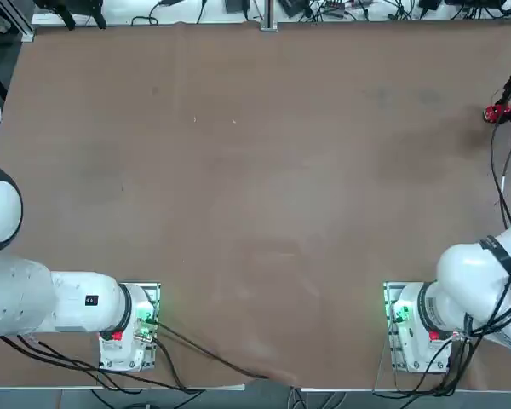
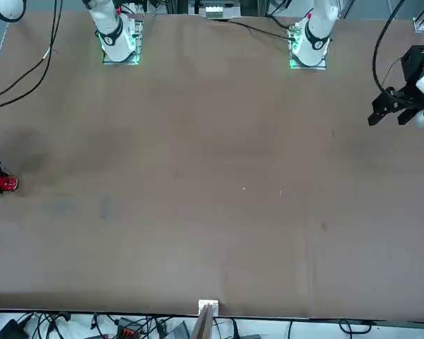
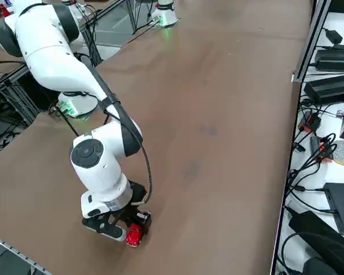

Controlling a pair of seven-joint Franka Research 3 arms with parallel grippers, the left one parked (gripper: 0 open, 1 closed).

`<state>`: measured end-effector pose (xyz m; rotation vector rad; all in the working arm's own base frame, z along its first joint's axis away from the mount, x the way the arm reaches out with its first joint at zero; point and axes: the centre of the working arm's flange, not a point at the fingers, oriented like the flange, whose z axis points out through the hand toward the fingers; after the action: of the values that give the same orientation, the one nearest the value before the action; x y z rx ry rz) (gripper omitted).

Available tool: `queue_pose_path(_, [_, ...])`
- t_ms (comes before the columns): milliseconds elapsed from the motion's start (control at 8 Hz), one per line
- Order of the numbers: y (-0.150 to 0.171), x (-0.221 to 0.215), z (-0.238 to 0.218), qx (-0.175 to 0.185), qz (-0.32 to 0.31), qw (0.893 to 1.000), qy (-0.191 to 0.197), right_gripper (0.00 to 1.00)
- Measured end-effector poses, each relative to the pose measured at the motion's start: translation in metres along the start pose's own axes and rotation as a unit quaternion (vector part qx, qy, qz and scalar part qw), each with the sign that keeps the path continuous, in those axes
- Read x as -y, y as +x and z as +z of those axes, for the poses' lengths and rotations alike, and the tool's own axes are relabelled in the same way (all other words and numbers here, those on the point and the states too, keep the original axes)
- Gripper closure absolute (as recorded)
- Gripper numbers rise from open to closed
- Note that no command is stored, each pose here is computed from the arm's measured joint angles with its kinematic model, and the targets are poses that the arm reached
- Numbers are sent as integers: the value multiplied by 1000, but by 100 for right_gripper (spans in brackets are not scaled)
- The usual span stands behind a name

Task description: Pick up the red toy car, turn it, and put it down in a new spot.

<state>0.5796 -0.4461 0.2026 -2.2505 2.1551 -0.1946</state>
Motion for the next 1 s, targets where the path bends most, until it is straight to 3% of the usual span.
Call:
queue_pose_path(250, [0, 0, 0, 0, -1, 1000, 0, 48])
queue_pose_path(375, [-1, -1, 1, 1, -1, 1000, -1, 35])
queue_pose_path(625, [-1, 1, -1, -1, -2, 1000, 1, 0])
queue_pose_path(1000, [-1, 6, -58, 19, -10, 1000, -20, 0])
